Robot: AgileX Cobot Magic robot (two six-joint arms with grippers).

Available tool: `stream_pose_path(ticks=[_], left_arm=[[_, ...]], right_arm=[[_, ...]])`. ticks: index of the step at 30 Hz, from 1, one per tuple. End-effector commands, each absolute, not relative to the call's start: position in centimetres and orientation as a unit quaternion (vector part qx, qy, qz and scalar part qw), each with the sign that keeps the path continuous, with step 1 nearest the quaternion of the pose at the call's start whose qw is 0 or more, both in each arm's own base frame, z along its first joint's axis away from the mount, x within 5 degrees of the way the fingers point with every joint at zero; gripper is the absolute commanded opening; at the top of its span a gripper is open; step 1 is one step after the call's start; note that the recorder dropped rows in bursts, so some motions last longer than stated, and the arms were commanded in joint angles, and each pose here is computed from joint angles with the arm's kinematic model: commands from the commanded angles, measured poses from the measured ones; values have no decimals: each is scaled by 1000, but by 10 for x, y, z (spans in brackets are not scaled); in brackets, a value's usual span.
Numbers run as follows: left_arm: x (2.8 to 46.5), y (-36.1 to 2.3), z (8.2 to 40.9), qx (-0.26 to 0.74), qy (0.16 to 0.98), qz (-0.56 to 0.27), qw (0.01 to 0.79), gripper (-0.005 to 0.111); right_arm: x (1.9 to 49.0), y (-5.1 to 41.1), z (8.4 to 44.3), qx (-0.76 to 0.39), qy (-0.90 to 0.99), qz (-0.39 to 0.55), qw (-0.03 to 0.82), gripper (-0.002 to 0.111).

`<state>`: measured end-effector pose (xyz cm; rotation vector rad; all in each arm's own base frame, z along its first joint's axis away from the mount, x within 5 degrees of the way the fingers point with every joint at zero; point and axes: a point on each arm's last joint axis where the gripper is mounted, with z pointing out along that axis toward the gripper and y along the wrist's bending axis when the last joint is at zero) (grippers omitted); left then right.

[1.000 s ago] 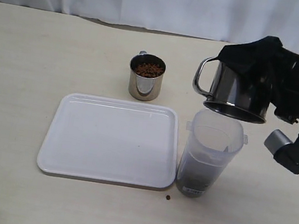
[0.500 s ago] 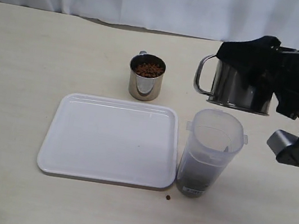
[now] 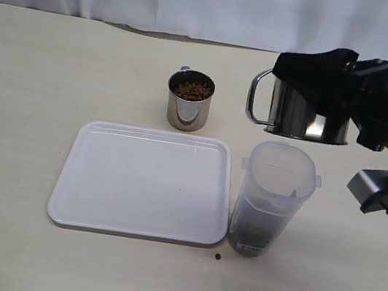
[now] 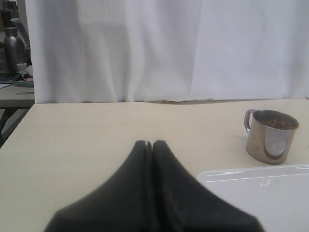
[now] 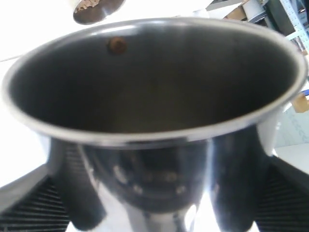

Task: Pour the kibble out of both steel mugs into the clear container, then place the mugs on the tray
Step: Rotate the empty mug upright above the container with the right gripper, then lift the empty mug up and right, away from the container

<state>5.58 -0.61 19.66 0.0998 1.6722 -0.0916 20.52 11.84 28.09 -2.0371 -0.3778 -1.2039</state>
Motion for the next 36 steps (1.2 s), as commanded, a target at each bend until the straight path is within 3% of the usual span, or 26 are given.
stream_pose_path(ticks=[1, 32, 36], left_arm=[[56, -6, 197, 44, 736, -39, 675, 0], [56, -6, 197, 43, 736, -40, 675, 0], [56, -6, 197, 43, 736, -40, 675, 0]], right_arm=[[204, 120, 285, -780, -166, -479, 366, 5], [196, 120, 270, -773, -206, -481, 359, 5], [199, 119, 276, -770, -128, -479, 402, 5]])
